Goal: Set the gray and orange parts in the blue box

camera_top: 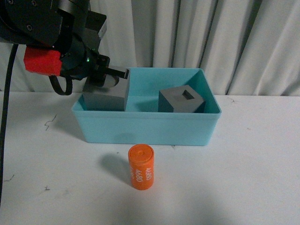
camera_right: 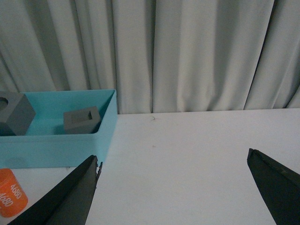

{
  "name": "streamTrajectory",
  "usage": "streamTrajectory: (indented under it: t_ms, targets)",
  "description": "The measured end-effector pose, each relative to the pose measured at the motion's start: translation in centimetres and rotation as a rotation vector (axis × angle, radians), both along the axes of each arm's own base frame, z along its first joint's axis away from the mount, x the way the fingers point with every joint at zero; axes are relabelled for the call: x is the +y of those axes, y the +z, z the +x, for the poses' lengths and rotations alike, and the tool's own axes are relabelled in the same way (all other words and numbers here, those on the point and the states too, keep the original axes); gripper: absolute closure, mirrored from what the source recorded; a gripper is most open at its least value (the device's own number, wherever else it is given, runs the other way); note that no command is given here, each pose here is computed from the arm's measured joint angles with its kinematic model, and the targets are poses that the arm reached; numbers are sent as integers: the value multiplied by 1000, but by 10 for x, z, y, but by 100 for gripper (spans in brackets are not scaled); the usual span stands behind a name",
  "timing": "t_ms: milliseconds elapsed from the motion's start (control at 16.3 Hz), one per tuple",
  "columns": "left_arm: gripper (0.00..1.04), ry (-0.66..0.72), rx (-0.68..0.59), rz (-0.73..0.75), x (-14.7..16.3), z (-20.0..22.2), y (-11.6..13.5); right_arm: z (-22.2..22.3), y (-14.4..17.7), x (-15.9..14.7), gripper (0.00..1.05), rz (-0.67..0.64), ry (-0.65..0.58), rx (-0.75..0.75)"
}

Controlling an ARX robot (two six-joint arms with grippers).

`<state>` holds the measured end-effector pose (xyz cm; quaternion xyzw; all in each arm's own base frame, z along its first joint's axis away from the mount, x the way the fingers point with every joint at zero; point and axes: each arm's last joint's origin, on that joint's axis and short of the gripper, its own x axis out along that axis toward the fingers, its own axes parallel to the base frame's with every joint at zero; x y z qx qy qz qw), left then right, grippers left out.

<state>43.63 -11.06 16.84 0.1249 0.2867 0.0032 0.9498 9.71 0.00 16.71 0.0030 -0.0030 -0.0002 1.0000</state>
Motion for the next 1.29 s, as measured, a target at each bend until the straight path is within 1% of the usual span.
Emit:
streamTrajectory:
  t_ms: [246, 307, 368, 491, 552, 614, 675, 737, 798, 859, 982, 1166, 1228, 1289]
  targets:
    - [87, 2, 2, 0, 1, 1, -3, 0, 0, 0, 6, 0, 0, 0]
    - [77, 3, 13, 1, 2, 2, -7, 0, 0, 0, 6, 0, 0, 0]
    - [64, 7, 20, -1, 3, 2, -9, 0, 0, 0, 6, 0, 0, 0]
    - [41, 21, 32, -35, 7, -1, -7, 0, 0, 0, 6, 0, 0, 0]
    - [30, 23, 61, -79, 10, -9, -2, 0, 0, 0, 6, 0, 0, 0]
    - [19, 19, 51, -143, 12, -21, 9, 0, 0, 0, 6, 0, 0, 0]
    - [8, 10, 53, -222, 15, -39, 27, 0, 0, 0, 6, 0, 0, 0]
    - [6, -21, 29, -335, 19, -69, 54, 0, 0, 0, 6, 0, 0, 0]
    - [7, -35, 25, -438, 24, -100, 74, 0, 0, 0, 6, 0, 0, 0]
    - [7, -58, 27, -529, 28, -135, 86, 0, 0, 0, 6, 0, 0, 0]
    - [7, -65, 46, -563, 31, -159, 88, 0, 0, 0, 6, 0, 0, 0]
    - [7, -59, 81, -592, 35, -189, 82, 0, 0, 0, 6, 0, 0, 0]
    - [7, -57, 105, -600, 37, -200, 78, 0, 0, 0, 6, 0, 0, 0]
    - [7, -33, 176, -619, 41, -235, 61, 0, 0, 0, 6, 0, 0, 0]
